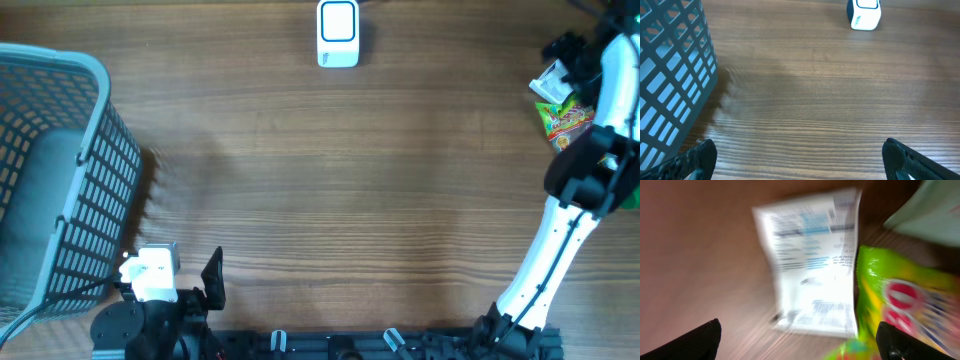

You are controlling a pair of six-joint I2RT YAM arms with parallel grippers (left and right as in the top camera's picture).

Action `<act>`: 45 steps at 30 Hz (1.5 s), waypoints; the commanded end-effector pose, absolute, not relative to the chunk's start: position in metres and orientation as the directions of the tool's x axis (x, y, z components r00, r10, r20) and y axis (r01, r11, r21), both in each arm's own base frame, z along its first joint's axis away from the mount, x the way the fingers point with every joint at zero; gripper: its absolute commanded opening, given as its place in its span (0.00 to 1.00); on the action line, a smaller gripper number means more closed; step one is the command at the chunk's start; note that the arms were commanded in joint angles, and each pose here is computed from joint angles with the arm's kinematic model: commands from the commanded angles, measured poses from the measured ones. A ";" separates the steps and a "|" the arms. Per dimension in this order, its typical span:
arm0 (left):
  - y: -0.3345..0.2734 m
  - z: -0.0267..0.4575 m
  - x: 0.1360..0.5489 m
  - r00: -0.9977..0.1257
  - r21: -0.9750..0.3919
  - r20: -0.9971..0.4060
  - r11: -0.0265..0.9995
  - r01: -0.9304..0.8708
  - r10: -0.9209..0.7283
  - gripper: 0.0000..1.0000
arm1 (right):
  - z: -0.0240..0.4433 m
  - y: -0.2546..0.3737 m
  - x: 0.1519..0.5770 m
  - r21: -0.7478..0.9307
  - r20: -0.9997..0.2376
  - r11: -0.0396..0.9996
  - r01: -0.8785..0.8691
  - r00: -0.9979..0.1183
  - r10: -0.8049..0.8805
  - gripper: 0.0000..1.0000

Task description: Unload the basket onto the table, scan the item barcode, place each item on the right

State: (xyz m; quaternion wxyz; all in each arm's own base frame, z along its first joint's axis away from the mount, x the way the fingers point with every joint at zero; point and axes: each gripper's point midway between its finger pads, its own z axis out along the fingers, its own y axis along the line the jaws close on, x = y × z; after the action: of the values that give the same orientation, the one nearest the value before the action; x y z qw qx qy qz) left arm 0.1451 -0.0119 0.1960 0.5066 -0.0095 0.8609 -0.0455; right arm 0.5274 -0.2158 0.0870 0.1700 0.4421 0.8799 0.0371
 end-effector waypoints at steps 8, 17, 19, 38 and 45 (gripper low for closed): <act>-0.014 0.195 0.145 -0.487 -0.105 -0.870 0.994 0.031 -0.077 1.00 | 0.424 -0.091 0.361 0.374 -0.633 0.847 0.379 -0.563 0.531 1.00; -0.014 0.195 0.145 -0.487 -0.105 -0.870 0.994 0.031 -0.077 1.00 | 0.540 -0.035 0.202 0.363 -0.871 0.900 0.240 -0.256 0.419 1.00; -0.014 0.195 0.145 -0.487 -0.105 -0.870 0.994 0.032 -0.077 1.00 | 0.550 -0.026 0.178 0.356 -0.893 0.908 0.220 -0.205 0.400 1.00; -0.014 0.196 0.145 -0.487 -0.106 -0.870 0.994 0.032 -0.077 1.00 | 0.504 0.020 0.146 0.093 -0.979 0.988 -0.120 0.167 0.113 1.00; -0.014 0.195 0.145 -0.487 -0.106 -0.870 0.994 0.031 -0.077 1.00 | 0.379 0.017 0.191 0.196 -0.940 0.965 -0.176 0.246 0.236 1.00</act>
State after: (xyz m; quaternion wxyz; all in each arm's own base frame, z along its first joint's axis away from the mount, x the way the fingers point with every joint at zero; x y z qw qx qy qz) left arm 0.1452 -0.0119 0.1957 0.5060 -0.0096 0.8613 -0.0455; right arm 0.1876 0.0142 0.4141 0.7865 0.0103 0.6104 0.0932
